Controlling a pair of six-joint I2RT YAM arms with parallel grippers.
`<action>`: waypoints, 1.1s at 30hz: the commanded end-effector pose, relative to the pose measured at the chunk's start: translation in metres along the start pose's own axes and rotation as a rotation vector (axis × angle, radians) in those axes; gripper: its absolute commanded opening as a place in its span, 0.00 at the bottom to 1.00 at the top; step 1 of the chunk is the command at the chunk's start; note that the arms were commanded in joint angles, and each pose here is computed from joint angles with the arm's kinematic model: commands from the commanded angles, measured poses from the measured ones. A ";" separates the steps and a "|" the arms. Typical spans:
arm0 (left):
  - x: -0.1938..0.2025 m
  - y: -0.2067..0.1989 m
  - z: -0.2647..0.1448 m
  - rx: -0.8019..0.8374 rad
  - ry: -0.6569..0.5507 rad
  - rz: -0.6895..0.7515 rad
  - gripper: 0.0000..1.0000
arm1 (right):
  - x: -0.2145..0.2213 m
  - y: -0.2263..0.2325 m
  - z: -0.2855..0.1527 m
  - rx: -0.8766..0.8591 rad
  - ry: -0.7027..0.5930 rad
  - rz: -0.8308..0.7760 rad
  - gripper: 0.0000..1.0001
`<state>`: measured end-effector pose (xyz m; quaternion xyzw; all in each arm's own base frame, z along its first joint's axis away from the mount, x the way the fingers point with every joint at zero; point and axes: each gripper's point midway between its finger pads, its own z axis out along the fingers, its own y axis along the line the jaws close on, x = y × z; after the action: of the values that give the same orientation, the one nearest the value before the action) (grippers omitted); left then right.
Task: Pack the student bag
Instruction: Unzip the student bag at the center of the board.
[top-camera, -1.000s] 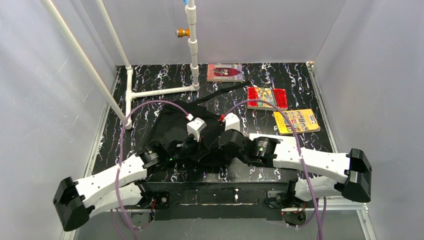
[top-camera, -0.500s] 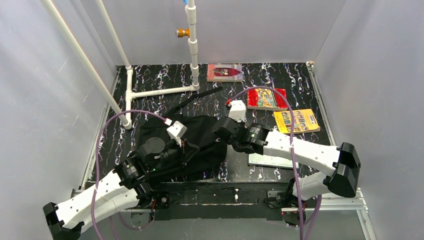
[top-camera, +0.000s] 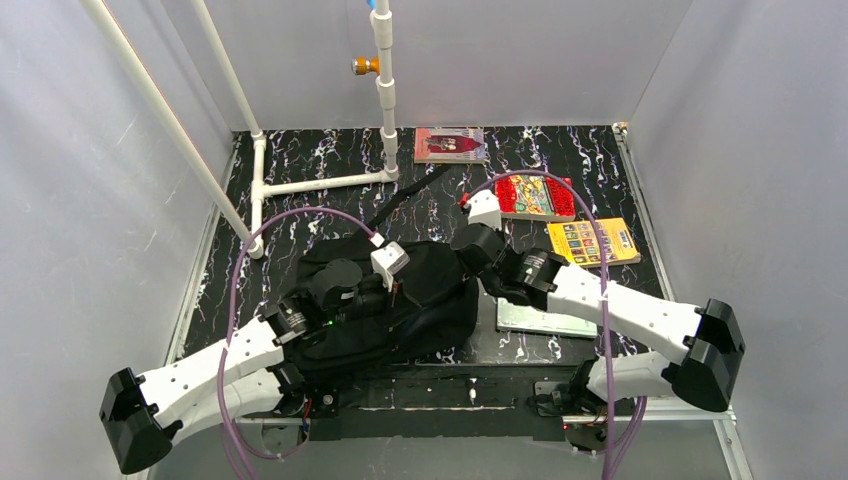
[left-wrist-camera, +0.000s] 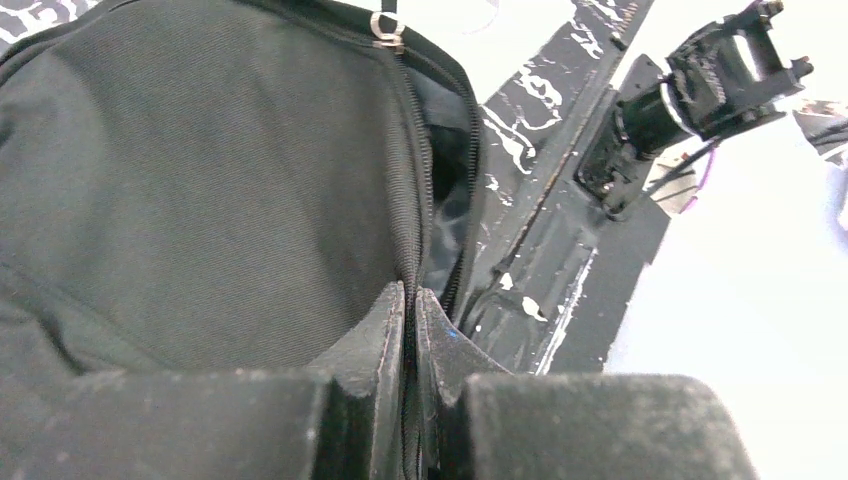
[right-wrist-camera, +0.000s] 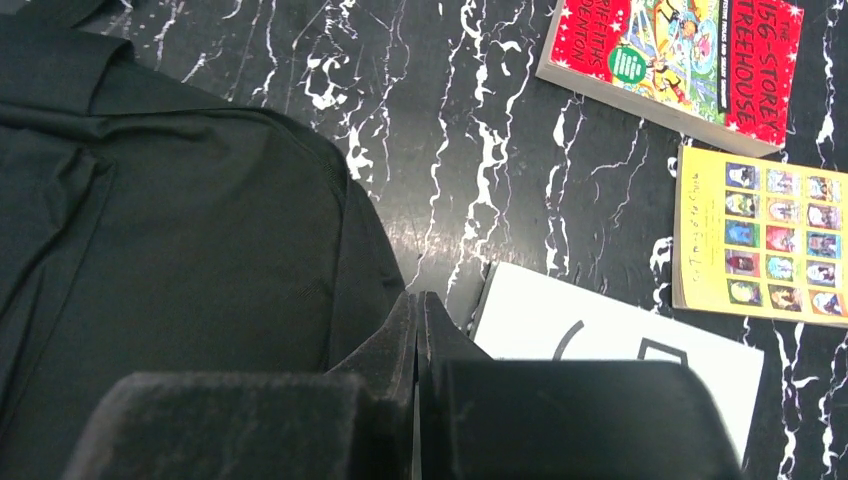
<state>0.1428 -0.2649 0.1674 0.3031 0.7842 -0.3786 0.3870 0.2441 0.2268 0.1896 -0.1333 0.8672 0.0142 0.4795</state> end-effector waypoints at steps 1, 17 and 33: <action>-0.019 -0.033 -0.007 0.155 -0.039 0.069 0.00 | -0.023 -0.007 0.032 0.042 -0.061 0.007 0.01; -0.028 -0.048 0.003 0.226 -0.033 0.071 0.00 | -0.094 0.017 0.062 -0.229 -0.160 0.129 0.01; -0.041 0.030 0.010 -0.292 -0.026 -0.016 0.00 | -0.094 0.000 0.048 -0.242 -0.200 0.304 0.01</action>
<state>0.1588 -0.2856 0.2051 0.3133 0.7703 -0.3607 0.4224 0.3459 0.2693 0.1894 -0.0977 0.8572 0.1522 0.4822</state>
